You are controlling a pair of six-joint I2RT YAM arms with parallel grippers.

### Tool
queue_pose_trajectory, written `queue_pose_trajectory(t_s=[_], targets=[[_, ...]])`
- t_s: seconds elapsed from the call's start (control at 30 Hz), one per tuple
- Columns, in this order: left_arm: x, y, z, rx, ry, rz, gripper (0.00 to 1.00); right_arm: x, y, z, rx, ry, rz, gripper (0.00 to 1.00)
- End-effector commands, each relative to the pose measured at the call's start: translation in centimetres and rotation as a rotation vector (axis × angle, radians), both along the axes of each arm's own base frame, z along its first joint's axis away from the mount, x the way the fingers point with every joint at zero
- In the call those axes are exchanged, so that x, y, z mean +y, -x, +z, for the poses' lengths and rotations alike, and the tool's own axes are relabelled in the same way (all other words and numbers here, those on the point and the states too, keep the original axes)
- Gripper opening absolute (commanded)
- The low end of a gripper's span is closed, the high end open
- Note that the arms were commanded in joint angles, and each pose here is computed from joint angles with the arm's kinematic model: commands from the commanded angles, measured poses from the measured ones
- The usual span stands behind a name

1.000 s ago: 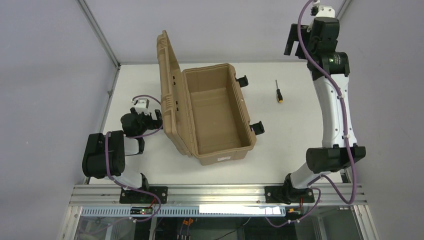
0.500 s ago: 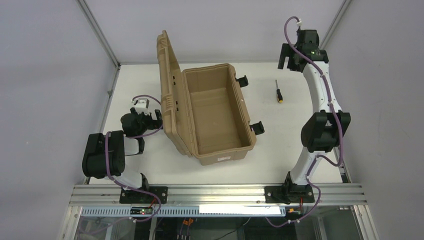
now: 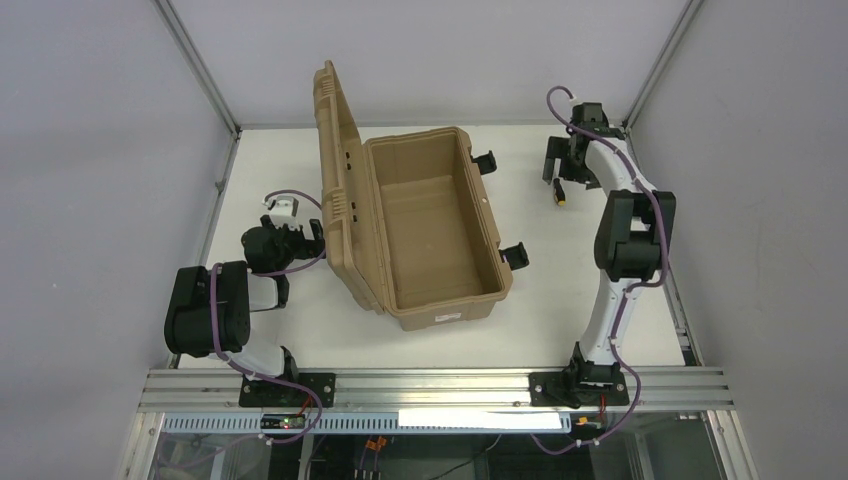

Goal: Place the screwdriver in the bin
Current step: Pick up the screwdriver from the center of the board.

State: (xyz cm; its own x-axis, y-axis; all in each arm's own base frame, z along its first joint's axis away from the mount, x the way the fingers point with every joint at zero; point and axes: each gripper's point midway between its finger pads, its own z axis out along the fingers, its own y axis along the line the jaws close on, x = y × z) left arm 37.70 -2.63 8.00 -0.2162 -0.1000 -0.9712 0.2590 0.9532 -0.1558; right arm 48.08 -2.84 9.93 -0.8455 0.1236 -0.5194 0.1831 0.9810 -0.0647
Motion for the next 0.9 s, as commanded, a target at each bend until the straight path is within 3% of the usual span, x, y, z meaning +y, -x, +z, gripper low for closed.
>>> queue_pose_trajectory(t_s=[0.0, 0.27, 0.43, 0.6, 0.73, 0.87], targets=[[-0.2, -0.1, 1.1, -0.047, -0.008, -0.018, 0.99, -0.1, -1.4, -1.6, -0.028, -0.027, -0.016, 0.98], [-0.3, 0.0, 1.0, -0.046, -0.007, -0.02, 0.99, 0.0, -1.8, -5.2, 0.023, -0.06, -0.003, 0.88], [-0.2, -0.1, 1.1, -0.047, -0.007, -0.019, 0.99, -0.2, -1.9, -6.2, 0.041, -0.048, -0.002, 0.72], [-0.2, 0.0, 1.0, -0.045, -0.006, -0.019, 0.99, -0.8, -1.5, -7.0, 0.07, -0.013, -0.004, 0.51], [-0.2, -0.1, 1.0, -0.045, -0.007, -0.018, 0.99, -0.9, -1.2, -7.4, 0.083, -0.009, 0.0, 0.23], [-0.2, -0.1, 1.1, -0.047, -0.007, -0.019, 0.99, -0.9, -1.2, -6.6, 0.068, -0.005, -0.003, 0.06]])
